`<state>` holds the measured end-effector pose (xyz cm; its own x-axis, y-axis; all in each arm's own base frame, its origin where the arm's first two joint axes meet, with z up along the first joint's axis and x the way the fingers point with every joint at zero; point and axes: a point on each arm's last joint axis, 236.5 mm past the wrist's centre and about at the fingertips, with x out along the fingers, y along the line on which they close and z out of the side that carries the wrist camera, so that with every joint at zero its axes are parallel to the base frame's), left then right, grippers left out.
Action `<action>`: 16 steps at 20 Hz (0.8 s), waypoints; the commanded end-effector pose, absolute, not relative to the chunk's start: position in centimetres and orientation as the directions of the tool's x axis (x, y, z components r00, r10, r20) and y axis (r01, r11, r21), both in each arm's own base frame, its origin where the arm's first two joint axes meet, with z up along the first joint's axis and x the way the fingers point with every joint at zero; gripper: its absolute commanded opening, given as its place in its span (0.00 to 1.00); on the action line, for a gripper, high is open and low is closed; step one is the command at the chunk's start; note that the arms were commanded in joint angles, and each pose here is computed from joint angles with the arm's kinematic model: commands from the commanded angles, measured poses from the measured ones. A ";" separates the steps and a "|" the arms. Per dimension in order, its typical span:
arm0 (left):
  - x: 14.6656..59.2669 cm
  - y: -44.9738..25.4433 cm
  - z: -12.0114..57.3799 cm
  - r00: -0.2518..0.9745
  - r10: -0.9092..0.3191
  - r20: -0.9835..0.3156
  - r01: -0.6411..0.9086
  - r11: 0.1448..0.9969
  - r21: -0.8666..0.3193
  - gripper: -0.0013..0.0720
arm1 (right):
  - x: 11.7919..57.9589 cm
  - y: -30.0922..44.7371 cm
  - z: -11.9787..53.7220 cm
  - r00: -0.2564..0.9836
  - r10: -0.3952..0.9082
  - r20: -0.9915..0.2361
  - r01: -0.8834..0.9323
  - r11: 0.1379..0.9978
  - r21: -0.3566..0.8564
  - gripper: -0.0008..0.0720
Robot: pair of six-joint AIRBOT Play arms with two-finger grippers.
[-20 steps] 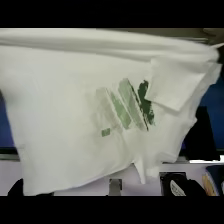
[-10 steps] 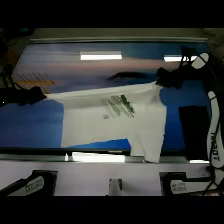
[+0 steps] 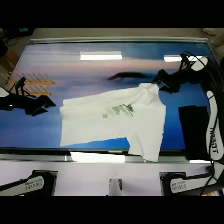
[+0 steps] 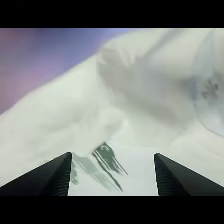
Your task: Fold the shirts.
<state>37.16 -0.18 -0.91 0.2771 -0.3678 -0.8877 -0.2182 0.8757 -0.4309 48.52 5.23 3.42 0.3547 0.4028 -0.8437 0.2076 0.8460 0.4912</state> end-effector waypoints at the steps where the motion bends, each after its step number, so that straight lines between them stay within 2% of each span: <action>1: 28.4 1.2 -2.8 -0.059 -0.376 -0.925 -0.256 0.901 -0.351 0.91 | 42.0 -0.8 2.4 0.141 0.329 -0.934 0.244 0.903 0.355 0.74; 3: 24.7 0.6 -4.6 -0.122 -0.411 -0.903 -0.305 0.882 -0.360 0.91 | 39.1 -2.9 2.4 0.076 0.347 -0.935 0.292 0.888 0.354 0.74; 7: 20.8 -3.2 -8.6 -0.116 -0.516 -0.848 -0.382 0.812 -0.442 0.91 | 35.1 -2.9 1.7 0.044 0.346 -0.937 0.265 0.900 0.345 0.74; 11: 21.2 -6.2 -10.1 -0.018 -0.611 -0.792 -0.458 0.709 -0.537 0.90 | 33.0 -2.1 1.0 0.024 0.355 -0.934 0.248 0.903 0.350 0.74; 16: 21.4 -6.0 -10.7 -0.001 -0.599 -0.801 -0.470 0.707 -0.528 0.90 | 32.9 -2.1 1.0 0.023 0.356 -0.934 0.249 0.903 0.350 0.74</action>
